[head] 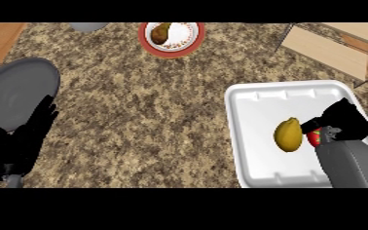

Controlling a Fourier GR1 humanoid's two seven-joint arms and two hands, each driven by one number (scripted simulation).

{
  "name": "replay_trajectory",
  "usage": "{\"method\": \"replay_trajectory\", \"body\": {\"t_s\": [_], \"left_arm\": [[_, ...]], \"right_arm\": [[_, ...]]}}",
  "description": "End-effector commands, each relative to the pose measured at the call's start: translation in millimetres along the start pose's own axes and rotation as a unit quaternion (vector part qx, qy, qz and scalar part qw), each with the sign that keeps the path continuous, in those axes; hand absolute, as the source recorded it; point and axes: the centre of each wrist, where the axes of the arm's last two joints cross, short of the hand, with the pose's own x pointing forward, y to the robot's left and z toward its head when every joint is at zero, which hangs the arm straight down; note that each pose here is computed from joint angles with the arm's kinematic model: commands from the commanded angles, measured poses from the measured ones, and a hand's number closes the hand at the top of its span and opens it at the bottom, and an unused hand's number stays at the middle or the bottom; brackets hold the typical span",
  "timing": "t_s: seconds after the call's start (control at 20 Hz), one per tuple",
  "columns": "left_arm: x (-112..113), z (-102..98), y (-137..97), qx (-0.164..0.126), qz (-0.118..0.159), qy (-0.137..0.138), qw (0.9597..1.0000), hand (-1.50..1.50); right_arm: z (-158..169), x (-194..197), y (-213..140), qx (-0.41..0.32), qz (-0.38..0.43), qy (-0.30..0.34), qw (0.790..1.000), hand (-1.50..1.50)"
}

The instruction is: Pick the tomato from the tray and place it in the tiered shelf

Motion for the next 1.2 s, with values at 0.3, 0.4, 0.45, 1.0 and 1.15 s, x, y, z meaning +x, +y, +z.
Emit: {"method": "replay_trajectory", "body": {"t_s": [0.3,0.4,0.45,1.0,1.15], "left_arm": [[9,-6,1,0.004,-0.006,-0.006,1.0000,0.00],[13,-1,3,-0.009,0.001,-0.003,1.0000,0.00],[7,-3,8,-0.005,-0.008,-0.002,1.0000,0.00],[20,-13,1,-0.001,0.004,-0.002,1.0000,0.00],[31,-13,10,0.003,-0.002,-0.013,0.9999,0.00]], "right_arm": [[-4,-29,-11,0.005,0.044,0.096,0.994,-1.50],[-3,-23,5,0.004,0.036,0.100,0.994,-1.50],[-3,-12,-10,0.007,0.037,0.100,0.994,-1.50],[-11,-33,27,0.035,0.028,0.092,0.995,1.50],[-3,-41,26,0.024,0.045,0.078,0.996,1.50]]}}
